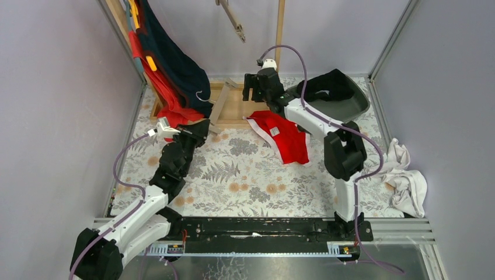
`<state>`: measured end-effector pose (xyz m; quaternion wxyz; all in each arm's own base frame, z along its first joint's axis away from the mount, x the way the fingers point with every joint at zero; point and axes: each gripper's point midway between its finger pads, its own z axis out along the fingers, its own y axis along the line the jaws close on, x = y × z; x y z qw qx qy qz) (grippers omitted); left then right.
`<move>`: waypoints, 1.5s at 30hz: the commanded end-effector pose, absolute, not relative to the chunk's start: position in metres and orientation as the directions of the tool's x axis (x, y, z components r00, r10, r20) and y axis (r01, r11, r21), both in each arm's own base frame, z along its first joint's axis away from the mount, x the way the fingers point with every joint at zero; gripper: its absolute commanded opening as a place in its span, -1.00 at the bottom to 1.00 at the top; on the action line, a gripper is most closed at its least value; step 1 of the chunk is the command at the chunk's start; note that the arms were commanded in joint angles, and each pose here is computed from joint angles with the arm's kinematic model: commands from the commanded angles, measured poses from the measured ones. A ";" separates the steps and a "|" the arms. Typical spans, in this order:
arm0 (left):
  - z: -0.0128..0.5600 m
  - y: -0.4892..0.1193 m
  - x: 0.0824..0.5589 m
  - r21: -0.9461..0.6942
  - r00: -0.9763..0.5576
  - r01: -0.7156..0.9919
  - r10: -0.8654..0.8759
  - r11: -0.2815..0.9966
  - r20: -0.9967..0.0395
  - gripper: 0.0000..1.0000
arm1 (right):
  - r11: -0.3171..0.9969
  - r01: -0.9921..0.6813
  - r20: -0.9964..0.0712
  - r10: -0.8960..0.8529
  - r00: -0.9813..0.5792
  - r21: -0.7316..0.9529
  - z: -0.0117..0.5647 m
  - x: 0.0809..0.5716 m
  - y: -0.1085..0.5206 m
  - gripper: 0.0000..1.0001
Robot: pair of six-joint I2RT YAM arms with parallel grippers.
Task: Clip the underwear to the hanger
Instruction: Place the underwear at the center of the board, then clamp the underwear onto the hanger.
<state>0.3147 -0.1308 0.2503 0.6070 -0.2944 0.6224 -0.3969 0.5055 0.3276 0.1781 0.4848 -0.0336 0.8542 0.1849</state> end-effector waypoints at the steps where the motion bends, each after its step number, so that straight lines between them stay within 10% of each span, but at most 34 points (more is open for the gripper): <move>1: 0.278 -0.132 0.317 -0.850 -0.032 0.195 -0.863 0.490 -0.504 -1.00 | 0.914 -0.321 -0.946 0.159 -0.283 0.250 0.272 0.489 0.308 0.73; 18: 0.283 -0.129 0.319 -0.831 -0.013 0.194 -0.846 0.521 -0.534 -1.00 | 0.954 -0.292 -0.801 -0.126 -0.585 0.063 0.137 0.348 0.208 0.39; 45: 0.277 -0.130 0.322 -0.829 -0.015 0.179 -0.841 0.530 -0.540 -1.00 | 0.924 -0.198 -0.696 -0.377 -0.611 -0.327 0.069 0.366 0.217 0.28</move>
